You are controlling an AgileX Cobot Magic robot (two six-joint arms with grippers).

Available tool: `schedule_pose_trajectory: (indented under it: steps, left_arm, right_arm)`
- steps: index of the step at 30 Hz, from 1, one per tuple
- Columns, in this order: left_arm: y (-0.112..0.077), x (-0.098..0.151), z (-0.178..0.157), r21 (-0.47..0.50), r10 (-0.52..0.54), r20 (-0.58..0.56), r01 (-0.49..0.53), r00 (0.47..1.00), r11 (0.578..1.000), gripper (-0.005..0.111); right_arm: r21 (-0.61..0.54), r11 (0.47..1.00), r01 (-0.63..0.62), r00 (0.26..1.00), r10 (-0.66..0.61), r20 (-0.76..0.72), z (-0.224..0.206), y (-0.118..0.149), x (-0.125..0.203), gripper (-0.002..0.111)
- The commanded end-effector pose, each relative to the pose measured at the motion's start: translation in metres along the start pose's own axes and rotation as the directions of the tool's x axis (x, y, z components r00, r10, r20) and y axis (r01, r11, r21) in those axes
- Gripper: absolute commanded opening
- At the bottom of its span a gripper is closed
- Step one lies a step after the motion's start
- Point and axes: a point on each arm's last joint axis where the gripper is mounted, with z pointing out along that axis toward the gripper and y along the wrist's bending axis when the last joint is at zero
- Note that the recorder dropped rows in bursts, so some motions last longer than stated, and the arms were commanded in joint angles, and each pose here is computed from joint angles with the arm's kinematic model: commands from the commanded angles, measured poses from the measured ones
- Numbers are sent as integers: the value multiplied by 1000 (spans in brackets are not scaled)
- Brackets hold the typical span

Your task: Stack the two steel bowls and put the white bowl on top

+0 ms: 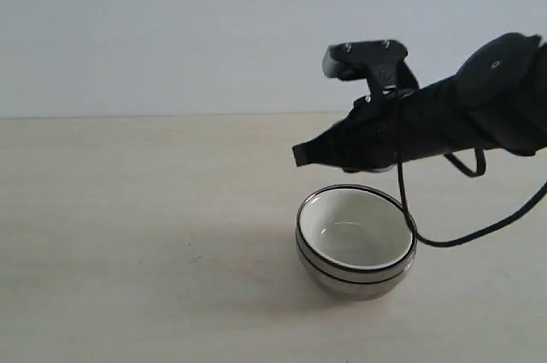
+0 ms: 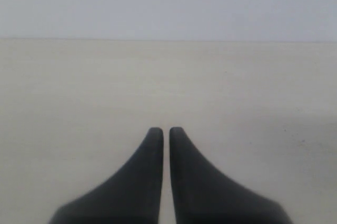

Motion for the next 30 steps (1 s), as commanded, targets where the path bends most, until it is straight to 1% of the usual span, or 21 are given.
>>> schedule_pose_trajectory:
  steps: [1, 2, 4, 6, 7, 9, 12, 15, 17, 19, 20, 21, 22, 23, 24, 25, 26, 27, 28, 29, 30]
  left_arm:
    - [0, 0, 0, 5, -4, 7, 4, 1000, 1000, 4]
    - [0, 0, 0, 5, -4, 7, 4, 1000, 1000, 4]
    - [0, 0, 0, 5, -4, 7, 4, 1000, 1000, 4]
    - [0, 0, 0, 5, -4, 7, 4, 1000, 1000, 4]
    - [0, 0, 0, 5, -4, 7, 4, 1000, 1000, 4]
    - [0, 0, 0, 5, -4, 7, 4, 1000, 1000, 4]
    - [0, 0, 0, 5, -4, 7, 4, 1000, 1000, 4]
    - [0, 0, 0, 5, -4, 7, 4, 1000, 1000, 4]
    - [0, 0, 0, 5, -4, 7, 4, 1000, 1000, 4]
    - [0, 0, 0, 5, -4, 7, 4, 1000, 1000, 4]
    - [0, 0, 0, 5, -4, 7, 4, 1000, 1000, 4]
    - [0, 0, 0, 5, -4, 7, 4, 1000, 1000, 4]
    - [0, 0, 0, 5, -4, 7, 4, 1000, 1000, 4]
    - [0, 0, 0, 5, -4, 7, 4, 1000, 1000, 4]
    - [0, 0, 0, 5, -4, 7, 4, 1000, 1000, 4]
    - [0, 0, 0, 5, -4, 7, 4, 1000, 1000, 4]
    - [0, 0, 0, 5, -4, 7, 4, 1000, 1000, 4]
    - [0, 0, 0, 5, -4, 7, 4, 1000, 1000, 4]
    - [0, 0, 0, 5, -4, 7, 4, 1000, 1000, 4]
    - [0, 0, 0, 5, -4, 7, 4, 1000, 1000, 4]
    - [0, 0, 0, 5, -4, 7, 4, 1000, 1000, 4]
  right_arm:
    - [131, 988, 83, 976, -107, 188, -32, -11, -29, 0]
    - [160, 984, 84, 970, -117, 212, -38, -17, -33, 0]
    - [198, 979, 44, 967, -92, 239, -47, -32, -37, 0]
    - [209, 978, -19, 972, -31, 232, -54, -48, -35, 0]
    - [216, 976, -13, 974, -36, 224, -55, -52, -35, 0]
    - [219, 974, 64, 976, -107, 189, -54, -52, -33, 0]
    - [155, 966, 209, 969, -226, 101, -53, -45, -29, 0]
    - [129, 963, 236, 970, -242, 37, -58, -48, -33, 0]
    - [162, 934, 317, 948, -317, -31, -61, -52, -34, 0]
    - [164, 874, 457, 889, -442, -120, -62, -54, -29, 0]
    - [158, 831, 534, 843, -508, -179, -63, -56, -25, 0]
    - [173, 805, 568, 818, -530, -223, -64, -60, -24, 0]
    - [220, 818, 531, 842, -483, -239, -66, -67, -23, 0]
    - [316, 841, 438, 895, -377, -236, -69, -77, -24, 0]
    - [391, 849, 356, 930, -280, -238, -73, -85, -24, 0]
    - [493, 832, 254, 962, -164, -219, -79, -94, -26, 0]
    - [605, 780, 162, 975, -33, -219, -86, -104, -25, 0]
    - [690, 715, 114, 978, 41, -205, -92, -111, -25, 0]
    - [747, 655, 113, 969, 93, -227, -95, -117, -23, 0]
    - [769, 626, 130, 956, 127, -264, -97, -119, -20, 0]
    - [767, 626, 144, 941, 153, -302, -96, -120, -18, 0]
